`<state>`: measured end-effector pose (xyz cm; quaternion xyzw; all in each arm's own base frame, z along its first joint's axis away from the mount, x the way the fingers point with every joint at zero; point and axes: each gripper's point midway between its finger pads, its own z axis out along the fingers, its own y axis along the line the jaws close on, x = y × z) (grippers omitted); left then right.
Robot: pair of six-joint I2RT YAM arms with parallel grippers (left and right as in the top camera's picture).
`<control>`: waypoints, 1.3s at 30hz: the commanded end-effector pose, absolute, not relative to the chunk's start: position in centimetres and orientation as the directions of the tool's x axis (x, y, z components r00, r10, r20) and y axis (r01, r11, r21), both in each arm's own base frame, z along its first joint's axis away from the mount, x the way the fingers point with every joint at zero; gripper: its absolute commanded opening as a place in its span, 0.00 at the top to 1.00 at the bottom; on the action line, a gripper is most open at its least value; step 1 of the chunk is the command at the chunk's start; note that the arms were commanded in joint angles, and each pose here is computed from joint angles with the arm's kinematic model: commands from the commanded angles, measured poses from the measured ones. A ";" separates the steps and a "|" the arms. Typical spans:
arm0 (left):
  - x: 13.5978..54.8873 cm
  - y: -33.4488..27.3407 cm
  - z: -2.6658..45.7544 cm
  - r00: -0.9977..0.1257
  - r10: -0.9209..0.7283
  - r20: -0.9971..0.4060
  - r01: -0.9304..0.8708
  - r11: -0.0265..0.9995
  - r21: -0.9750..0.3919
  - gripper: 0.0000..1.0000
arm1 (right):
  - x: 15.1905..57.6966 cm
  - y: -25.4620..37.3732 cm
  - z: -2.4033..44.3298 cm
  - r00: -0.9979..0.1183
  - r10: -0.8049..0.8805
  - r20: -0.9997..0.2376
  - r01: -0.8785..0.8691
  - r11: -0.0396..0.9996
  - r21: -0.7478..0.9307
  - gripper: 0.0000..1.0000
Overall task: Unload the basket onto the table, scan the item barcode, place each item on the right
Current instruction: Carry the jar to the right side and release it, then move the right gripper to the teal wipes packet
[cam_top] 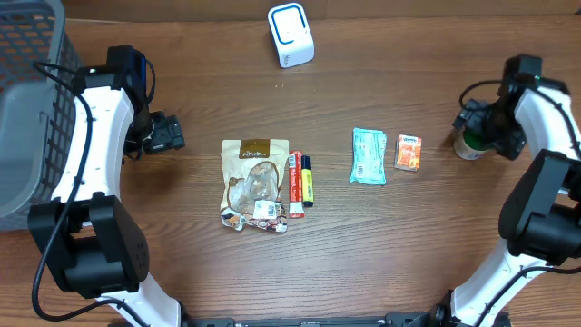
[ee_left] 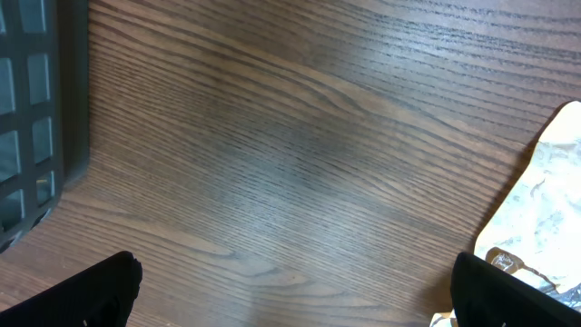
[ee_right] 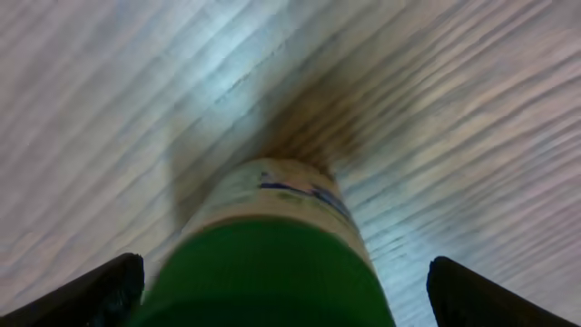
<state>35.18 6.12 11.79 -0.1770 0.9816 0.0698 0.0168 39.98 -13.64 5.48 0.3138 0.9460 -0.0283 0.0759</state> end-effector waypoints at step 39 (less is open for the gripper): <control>35.6 5.9 11.9 -0.945 -0.321 -0.060 -0.327 0.937 0.126 0.00 | 31.7 9.6 1.7 -0.980 0.181 0.083 0.197 0.941 0.276 0.57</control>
